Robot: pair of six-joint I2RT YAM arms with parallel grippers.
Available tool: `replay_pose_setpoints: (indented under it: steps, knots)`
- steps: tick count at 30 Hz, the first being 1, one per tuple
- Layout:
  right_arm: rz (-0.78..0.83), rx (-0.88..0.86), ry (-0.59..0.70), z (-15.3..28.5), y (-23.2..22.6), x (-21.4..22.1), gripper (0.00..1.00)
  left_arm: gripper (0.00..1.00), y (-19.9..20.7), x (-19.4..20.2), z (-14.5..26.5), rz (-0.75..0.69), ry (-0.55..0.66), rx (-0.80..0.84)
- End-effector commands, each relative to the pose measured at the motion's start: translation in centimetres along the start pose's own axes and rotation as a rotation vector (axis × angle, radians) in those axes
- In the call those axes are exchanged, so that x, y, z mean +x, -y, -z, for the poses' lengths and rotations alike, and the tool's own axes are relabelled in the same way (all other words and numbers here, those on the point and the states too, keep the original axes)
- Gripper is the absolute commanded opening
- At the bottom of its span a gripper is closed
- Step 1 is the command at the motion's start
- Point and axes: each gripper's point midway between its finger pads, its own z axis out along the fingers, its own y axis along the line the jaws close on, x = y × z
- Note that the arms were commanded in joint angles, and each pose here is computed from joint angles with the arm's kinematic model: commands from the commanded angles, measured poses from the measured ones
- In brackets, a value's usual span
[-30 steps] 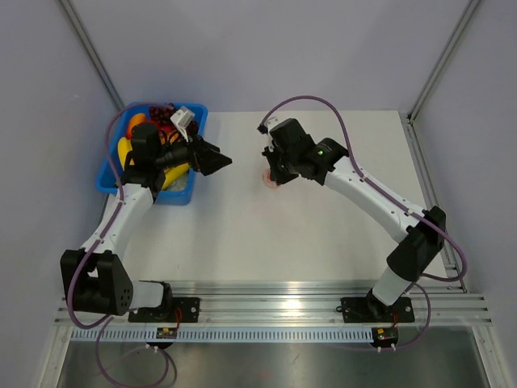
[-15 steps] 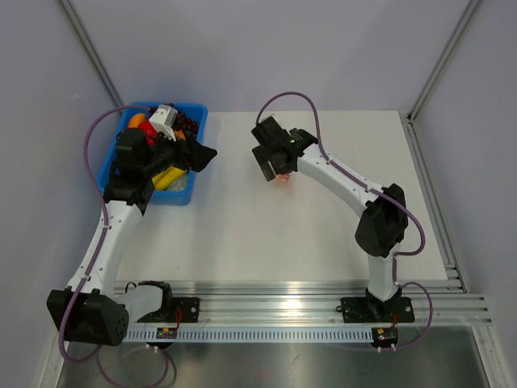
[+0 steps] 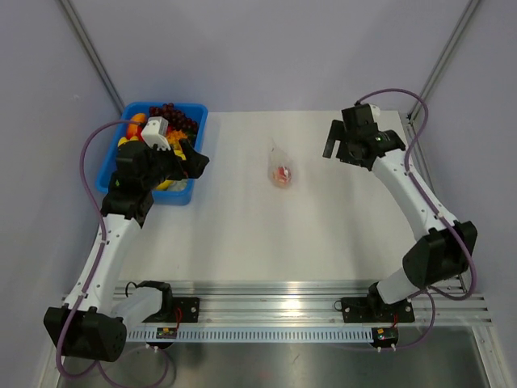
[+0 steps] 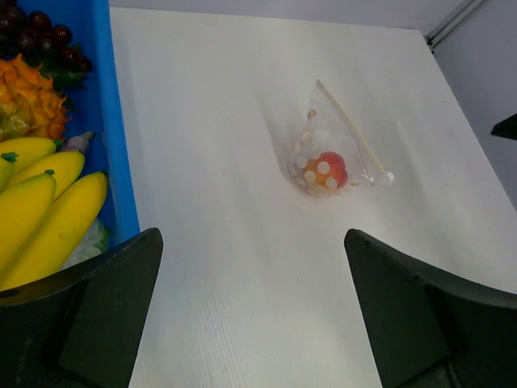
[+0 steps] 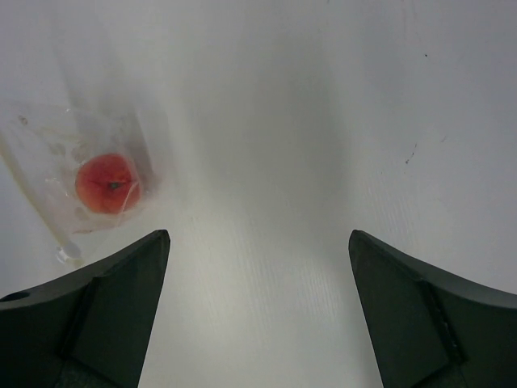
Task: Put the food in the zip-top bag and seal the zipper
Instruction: Reset both arms
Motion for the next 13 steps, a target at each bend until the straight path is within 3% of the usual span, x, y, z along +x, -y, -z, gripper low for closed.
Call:
replay_pose_setpoints:
  steps: [1, 13]
  knots:
    - [-0.146, -0.042, 0.093, 1.9, 0.0, -1.1, 0.99, 0.99, 0.1, -1.2, 0.2, 0.031, 0.027, -0.028]
    - [-0.188, 0.019, 0.166, 3.5, 3.0, 0.4, 1.0, 0.99, -0.4, -2.0, 0.4, 0.022, 0.042, -0.068]
